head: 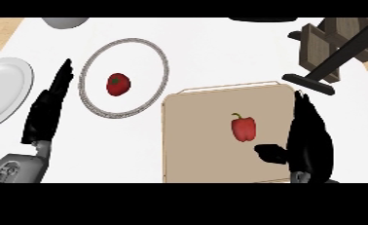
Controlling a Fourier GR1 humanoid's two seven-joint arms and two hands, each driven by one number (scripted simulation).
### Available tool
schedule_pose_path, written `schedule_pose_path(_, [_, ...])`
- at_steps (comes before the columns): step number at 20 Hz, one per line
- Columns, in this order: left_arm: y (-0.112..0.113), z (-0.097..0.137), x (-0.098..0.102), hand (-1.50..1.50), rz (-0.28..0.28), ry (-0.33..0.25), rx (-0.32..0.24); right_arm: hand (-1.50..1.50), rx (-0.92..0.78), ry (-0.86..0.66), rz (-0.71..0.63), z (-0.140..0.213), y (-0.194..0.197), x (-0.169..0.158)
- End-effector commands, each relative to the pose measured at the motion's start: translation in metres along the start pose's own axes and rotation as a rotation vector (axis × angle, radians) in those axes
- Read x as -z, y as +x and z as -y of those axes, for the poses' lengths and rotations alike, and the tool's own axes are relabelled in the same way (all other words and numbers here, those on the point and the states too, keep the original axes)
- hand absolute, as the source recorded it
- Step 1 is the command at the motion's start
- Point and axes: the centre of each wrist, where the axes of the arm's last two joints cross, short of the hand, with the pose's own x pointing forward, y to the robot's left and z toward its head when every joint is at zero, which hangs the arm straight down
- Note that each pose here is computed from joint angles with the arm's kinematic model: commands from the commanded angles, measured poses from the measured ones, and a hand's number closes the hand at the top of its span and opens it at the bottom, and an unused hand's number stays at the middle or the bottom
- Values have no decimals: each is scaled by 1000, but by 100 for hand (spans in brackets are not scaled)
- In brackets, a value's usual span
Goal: Pick the bell pepper from the tray and place it in the tiered basket
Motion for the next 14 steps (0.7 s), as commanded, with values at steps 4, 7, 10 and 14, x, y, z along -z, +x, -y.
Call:
schedule_pose_path(4, [-3, 3, 6, 0, -9, 16, -6, -150, -123, 33, -176, -14, 50, -31])
schedule_pose_path(7, [1, -9, 5, 0, -20, 6, -2, -150, -150, 2, -177, -4, 65, -31])
schedule_pose_path(10, [-2, 1, -1, 0, -9, 7, -2, -150, -210, -20, -184, -21, 68, -39])
schedule_pose_path(14, [0, 0, 1, 0, -19, 13, 12, -150, -240, -49, -195, -19, 75, -48])
